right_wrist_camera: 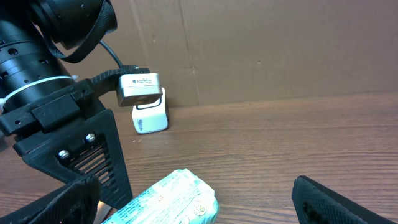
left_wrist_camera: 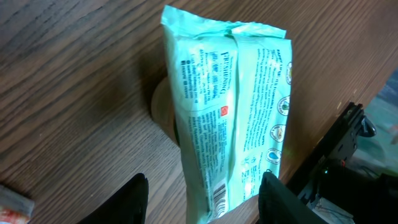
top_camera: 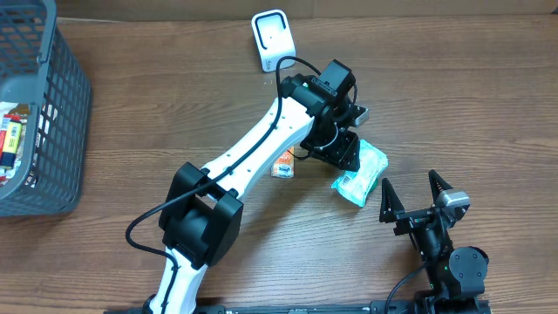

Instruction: Scan the item barcode

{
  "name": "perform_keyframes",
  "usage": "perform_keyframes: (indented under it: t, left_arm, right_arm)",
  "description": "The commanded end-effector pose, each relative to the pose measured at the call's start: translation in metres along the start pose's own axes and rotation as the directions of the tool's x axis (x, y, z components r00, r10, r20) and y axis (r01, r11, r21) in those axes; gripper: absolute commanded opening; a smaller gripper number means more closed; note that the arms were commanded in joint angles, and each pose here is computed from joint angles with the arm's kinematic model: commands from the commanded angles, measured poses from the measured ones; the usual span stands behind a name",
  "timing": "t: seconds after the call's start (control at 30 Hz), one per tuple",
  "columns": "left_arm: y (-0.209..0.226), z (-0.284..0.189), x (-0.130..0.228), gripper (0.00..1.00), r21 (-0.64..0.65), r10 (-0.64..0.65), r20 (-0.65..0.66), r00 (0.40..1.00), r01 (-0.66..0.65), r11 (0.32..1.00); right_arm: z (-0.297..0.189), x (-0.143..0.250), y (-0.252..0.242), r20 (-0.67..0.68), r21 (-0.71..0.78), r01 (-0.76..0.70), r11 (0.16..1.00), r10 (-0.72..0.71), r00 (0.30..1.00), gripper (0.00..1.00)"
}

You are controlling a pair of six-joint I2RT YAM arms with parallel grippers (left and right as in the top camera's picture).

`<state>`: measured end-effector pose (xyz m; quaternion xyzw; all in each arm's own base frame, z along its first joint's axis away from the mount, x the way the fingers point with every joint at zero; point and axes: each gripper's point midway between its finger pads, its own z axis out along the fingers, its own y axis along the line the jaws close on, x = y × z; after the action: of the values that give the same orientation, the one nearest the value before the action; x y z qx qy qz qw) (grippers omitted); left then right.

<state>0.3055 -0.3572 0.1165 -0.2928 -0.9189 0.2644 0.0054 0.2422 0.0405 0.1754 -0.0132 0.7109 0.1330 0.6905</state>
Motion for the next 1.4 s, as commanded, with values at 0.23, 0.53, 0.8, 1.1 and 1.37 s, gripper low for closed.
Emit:
perform_keyframes:
  t: [0.23,0.53,0.8,1.1,1.37]
  left_arm:
    - [-0.006,0.032,0.004,0.37,0.007,0.046,-0.029,0.999,-0.046,0.999]
    - [-0.006,0.041,0.009,0.38,-0.010,0.057,-0.040,0.998,-0.058,0.998]
    - [0.001,0.049,0.013,0.19,-0.049,0.062,-0.046,0.997,-0.065,0.997]
    - [-0.009,0.040,0.006,0.04,0.060,0.041,-0.025,0.999,-0.040,0.997]
    - [-0.012,-0.012,-0.029,0.04,0.279,-0.017,0.081,0.997,-0.007,0.960]
  right_arm:
    - [0.001,0.003,-0.004,-0.001,0.016,0.006,1.000,-0.006,1.000,1.00]
    - [0.001,0.003,-0.004,-0.001,0.016,0.006,1.000,-0.006,1.000,1.00]
    - [0.001,0.003,-0.004,-0.001,0.016,0.006,1.000,-0.006,1.000,1.00]
    - [0.001,0.003,-0.004,-0.001,0.016,0.006,1.000,-0.006,1.000,1.00]
    - [0.001,0.003,-0.004,-0.001,0.016,0.006,1.000,-0.006,1.000,1.00]
